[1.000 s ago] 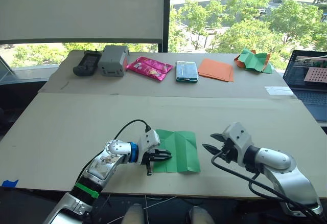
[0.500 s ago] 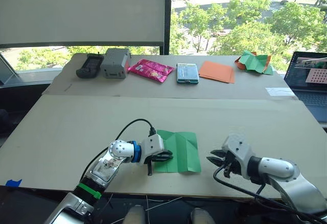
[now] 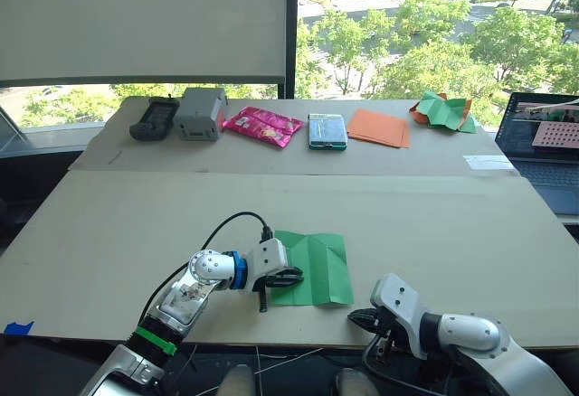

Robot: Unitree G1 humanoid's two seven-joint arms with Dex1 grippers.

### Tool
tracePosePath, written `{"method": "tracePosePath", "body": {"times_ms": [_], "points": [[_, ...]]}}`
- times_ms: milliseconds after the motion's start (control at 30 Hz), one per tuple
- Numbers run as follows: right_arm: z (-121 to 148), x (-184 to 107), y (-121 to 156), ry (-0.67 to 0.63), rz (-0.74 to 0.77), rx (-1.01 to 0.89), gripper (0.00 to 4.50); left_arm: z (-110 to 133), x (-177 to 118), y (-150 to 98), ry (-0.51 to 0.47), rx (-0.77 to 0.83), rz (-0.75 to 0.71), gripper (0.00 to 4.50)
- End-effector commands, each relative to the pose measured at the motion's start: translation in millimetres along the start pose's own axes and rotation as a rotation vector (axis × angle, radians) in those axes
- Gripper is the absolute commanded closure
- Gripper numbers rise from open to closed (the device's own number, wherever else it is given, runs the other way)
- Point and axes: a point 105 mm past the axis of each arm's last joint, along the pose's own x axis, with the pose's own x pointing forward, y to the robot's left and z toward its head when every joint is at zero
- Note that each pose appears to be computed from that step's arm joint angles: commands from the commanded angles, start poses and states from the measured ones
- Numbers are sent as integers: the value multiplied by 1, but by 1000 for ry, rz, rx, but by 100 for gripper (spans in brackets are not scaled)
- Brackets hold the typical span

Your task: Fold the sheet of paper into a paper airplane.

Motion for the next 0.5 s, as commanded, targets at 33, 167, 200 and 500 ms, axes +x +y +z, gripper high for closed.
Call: {"method": "tracePosePath", "body": {"times_ms": [33,167,200,500], "points": [[-5,7,-1,-9,-78,40,449,-30,-1,-13,120,-59,-53,396],[-1,16,-6,-91,-167,124,449,-30,-3,-11,128,-51,-57,396],[-1,17,-9,-106,-189,138,449,-30,-3,-11,130,-49,-59,396],[29,29,-22,-322,-219,250,449,-31,-4,-9,135,-41,-60,396]]}}
